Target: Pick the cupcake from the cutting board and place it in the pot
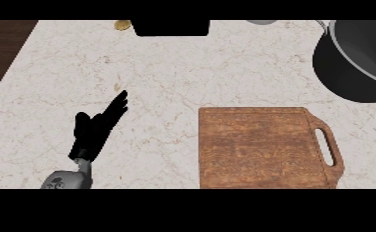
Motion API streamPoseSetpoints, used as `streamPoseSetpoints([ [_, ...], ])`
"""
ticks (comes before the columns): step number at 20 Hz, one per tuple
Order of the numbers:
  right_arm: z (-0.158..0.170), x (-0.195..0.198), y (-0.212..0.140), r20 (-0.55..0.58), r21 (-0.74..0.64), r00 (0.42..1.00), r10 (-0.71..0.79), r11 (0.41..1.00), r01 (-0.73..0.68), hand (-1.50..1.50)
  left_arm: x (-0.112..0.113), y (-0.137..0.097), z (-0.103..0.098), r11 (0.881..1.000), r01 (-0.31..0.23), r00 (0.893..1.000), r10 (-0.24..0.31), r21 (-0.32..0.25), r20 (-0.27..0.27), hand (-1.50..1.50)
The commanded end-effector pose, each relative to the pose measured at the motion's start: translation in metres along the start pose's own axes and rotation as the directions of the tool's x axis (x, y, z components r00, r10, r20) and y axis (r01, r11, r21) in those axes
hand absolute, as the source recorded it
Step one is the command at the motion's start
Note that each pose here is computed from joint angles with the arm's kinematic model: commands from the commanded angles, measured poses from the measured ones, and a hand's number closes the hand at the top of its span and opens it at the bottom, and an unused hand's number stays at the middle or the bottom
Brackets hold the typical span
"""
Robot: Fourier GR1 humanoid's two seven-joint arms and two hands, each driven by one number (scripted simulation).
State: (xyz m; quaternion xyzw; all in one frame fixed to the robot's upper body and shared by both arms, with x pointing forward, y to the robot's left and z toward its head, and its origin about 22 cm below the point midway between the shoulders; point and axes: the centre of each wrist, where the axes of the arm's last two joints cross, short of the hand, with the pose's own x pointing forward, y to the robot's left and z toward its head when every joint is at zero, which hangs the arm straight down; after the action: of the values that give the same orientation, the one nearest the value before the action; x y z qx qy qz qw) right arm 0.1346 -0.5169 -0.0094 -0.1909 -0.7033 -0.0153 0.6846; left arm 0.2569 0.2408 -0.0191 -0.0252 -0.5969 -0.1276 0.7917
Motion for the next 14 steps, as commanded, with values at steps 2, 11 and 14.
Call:
streamPoseSetpoints([
  [2,-0.002,0.017,-0.072,0.073,-0.068,0.997,0.023,0.998,-0.018,1.5,-0.002,-0.002,-0.003,0.999,-0.014,1.0,0.013,-0.03,-0.005,0.0],
  [11,-0.026,0.042,-0.106,0.135,-0.109,0.946,0.294,0.954,-0.281,1.5,0.01,-0.001,-0.004,1.0,0.005,1.0,-0.004,-0.03,0.019,0.0],
  [14,-0.031,0.043,-0.103,0.178,-0.116,0.906,0.384,0.923,-0.368,1.5,-0.004,0.0,-0.001,1.0,0.008,1.0,-0.008,-0.025,-0.008,0.0],
])
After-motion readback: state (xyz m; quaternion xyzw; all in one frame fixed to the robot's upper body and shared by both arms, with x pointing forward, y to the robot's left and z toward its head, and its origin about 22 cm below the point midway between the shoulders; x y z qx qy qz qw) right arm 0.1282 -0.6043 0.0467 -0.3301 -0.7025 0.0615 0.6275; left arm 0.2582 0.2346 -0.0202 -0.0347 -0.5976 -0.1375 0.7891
